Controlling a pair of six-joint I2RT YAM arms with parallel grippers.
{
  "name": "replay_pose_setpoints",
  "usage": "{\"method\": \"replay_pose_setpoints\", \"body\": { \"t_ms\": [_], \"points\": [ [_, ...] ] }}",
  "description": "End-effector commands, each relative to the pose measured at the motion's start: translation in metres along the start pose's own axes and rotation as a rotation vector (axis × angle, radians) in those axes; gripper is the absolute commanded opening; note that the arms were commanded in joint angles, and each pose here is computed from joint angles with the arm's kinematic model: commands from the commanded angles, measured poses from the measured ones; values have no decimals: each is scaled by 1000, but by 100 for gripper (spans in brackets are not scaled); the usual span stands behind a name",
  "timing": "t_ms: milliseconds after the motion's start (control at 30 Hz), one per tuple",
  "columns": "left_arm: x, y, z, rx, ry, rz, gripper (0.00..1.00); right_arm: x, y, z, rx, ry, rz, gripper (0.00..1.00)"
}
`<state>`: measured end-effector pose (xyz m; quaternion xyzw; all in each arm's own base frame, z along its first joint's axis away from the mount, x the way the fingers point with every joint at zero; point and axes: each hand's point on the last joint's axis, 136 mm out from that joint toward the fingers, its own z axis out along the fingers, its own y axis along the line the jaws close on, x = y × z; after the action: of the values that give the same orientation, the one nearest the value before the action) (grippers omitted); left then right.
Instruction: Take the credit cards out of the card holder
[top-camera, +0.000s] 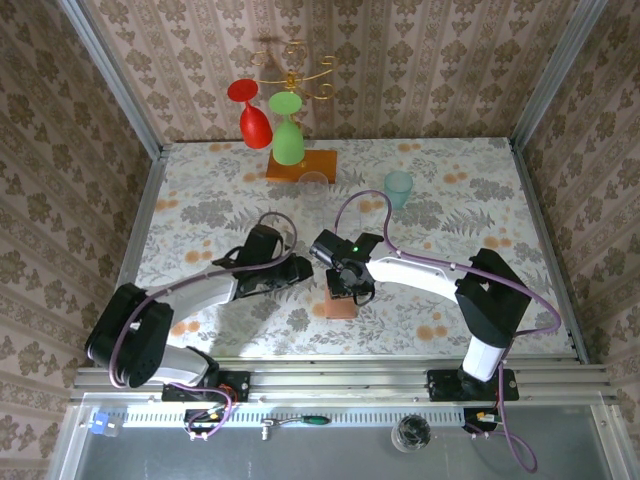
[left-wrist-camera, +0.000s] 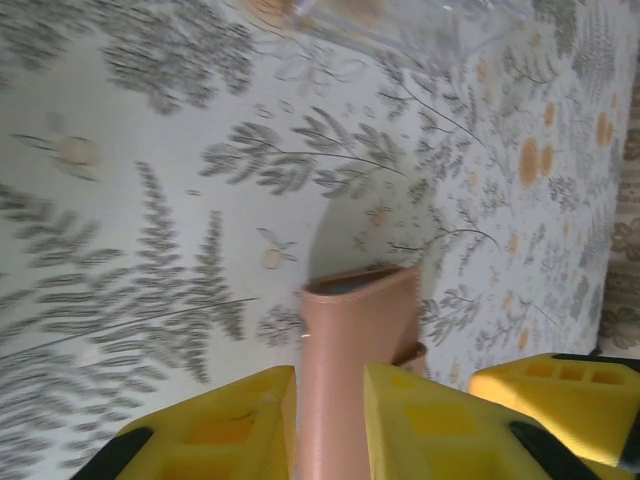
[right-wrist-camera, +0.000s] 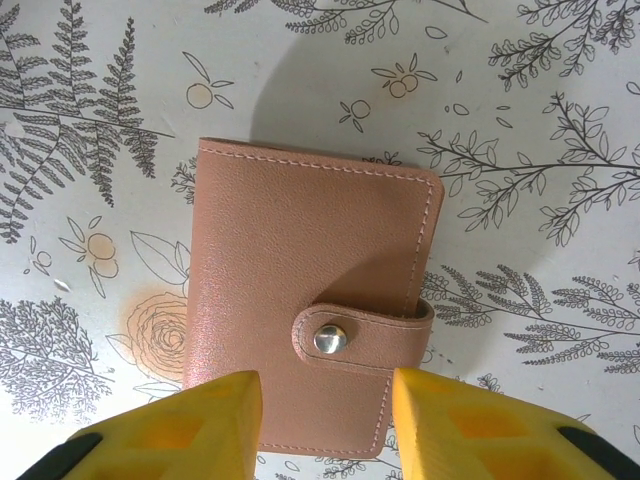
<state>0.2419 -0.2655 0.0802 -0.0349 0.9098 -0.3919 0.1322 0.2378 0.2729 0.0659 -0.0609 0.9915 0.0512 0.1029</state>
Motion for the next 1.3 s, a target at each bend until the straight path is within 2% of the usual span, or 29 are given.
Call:
{"method": "replay_pose_setpoints", "body": {
  "t_ms": [0,233,567,1033,1267],
  "points": [
    [-1,-13,12,44,-48,-33,22,4,5,5,-15,25,-11,39],
    [17,1,25,7,-35,-76,18,7,7,15,-4,56,-21,36],
    [14,28,13,-40,-89,-157,14,7,9,22,8,77,-32,35],
    [16,28,15,-10,-66,-165,14,7,-2,33,83,88,-58,35],
    [19,25,21,-3,-49,-162,15,10,-10,42,124,92,-69,26]
  ]
}}
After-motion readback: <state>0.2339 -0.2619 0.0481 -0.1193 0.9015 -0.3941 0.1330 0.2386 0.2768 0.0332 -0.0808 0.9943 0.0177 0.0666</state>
